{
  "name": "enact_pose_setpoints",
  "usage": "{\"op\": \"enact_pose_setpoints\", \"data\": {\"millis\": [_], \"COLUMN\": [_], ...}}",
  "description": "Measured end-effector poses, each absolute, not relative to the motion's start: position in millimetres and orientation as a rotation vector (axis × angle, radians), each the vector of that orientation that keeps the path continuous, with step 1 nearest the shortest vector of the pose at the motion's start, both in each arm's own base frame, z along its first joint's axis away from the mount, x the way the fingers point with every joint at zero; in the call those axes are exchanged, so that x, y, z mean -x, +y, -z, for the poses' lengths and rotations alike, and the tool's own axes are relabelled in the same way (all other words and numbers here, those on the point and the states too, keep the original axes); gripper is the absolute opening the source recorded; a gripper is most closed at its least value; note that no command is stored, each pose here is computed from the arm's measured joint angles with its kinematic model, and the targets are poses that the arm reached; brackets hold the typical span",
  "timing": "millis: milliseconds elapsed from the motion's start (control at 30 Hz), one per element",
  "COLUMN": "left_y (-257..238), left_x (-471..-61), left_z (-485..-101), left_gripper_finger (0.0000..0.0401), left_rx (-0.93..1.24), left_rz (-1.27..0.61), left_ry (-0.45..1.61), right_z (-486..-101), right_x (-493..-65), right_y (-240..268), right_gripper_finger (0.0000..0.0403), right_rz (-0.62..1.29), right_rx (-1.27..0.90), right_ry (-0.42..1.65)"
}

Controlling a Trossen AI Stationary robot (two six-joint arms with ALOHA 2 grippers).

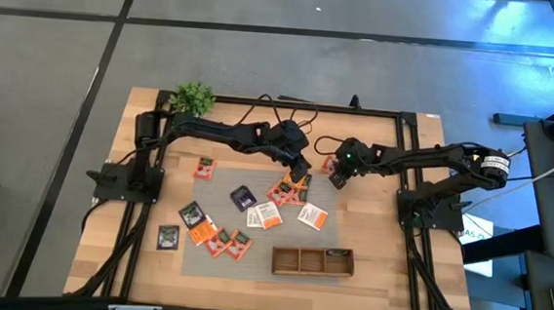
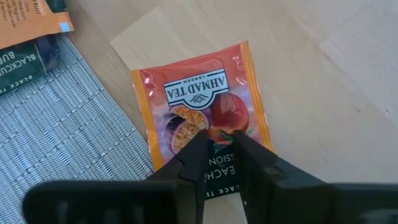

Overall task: Pick & Place Tea
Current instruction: Put the yellow tea bag into the middle compartment of the wooden organizer

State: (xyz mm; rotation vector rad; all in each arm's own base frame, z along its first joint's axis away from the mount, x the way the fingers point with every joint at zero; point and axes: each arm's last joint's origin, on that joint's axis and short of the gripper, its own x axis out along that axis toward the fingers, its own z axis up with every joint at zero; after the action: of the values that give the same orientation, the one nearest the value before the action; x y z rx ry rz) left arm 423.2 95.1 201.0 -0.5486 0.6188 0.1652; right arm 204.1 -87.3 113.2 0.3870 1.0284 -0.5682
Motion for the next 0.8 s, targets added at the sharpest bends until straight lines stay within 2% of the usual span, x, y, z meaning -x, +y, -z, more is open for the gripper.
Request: {"op": "enact_pose_setpoints", "data": {"millis": [467,800], "left_y": [95.1,95.2], "left_x": [-423.2,-423.6], "left_z": [-201.0,-200.0], "left_gripper_finger": [0.0004,0.0005], "left_rx": [0.560,0.535], "left_rz": [-0.169,-0.161], "left_ry": [0.618,0.621], "right_z": [-113.2,-113.5], "right_x": [-204.3,-205.0], "right_y": [-87.2,-87.3], "right_gripper_finger": [0.0007,0.0004], "right_rz": [0.550,0.525], "right_rx": [-0.370,-0.339], "right_ry": [1.033,1.033]}}
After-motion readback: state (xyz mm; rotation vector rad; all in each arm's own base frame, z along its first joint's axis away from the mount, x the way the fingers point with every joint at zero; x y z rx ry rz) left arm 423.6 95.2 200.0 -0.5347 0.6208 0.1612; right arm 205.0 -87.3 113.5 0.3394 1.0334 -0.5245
